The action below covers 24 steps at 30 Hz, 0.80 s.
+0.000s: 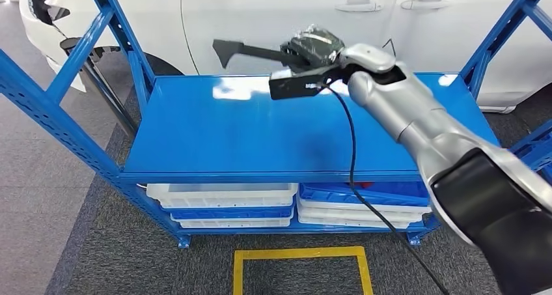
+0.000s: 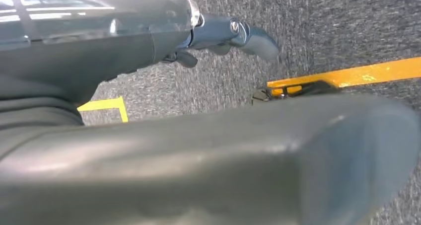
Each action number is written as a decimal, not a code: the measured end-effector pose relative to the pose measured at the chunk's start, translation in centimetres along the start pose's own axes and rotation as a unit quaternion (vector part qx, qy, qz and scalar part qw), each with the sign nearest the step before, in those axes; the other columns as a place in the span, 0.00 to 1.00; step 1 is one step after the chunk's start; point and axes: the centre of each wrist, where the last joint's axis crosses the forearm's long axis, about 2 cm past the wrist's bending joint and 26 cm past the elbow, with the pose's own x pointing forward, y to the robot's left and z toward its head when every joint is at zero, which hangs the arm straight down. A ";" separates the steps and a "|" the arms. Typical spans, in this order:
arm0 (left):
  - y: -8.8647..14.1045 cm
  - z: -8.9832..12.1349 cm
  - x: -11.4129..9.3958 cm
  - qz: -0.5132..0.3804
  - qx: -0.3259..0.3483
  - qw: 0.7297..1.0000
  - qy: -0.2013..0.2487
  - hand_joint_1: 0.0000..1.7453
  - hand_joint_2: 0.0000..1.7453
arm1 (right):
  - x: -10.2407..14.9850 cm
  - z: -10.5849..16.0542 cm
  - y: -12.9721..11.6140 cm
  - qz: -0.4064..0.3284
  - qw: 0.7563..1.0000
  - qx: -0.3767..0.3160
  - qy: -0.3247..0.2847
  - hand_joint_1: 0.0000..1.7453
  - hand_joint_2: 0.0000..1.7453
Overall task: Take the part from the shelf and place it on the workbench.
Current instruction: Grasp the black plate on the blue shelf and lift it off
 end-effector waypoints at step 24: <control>-0.2 0.0 0.2 0.028 0.024 0.999 0.005 0.00 0.00 | 3.7 8.0 -7.7 -0.486 0.745 -0.305 -0.342 1.00 1.00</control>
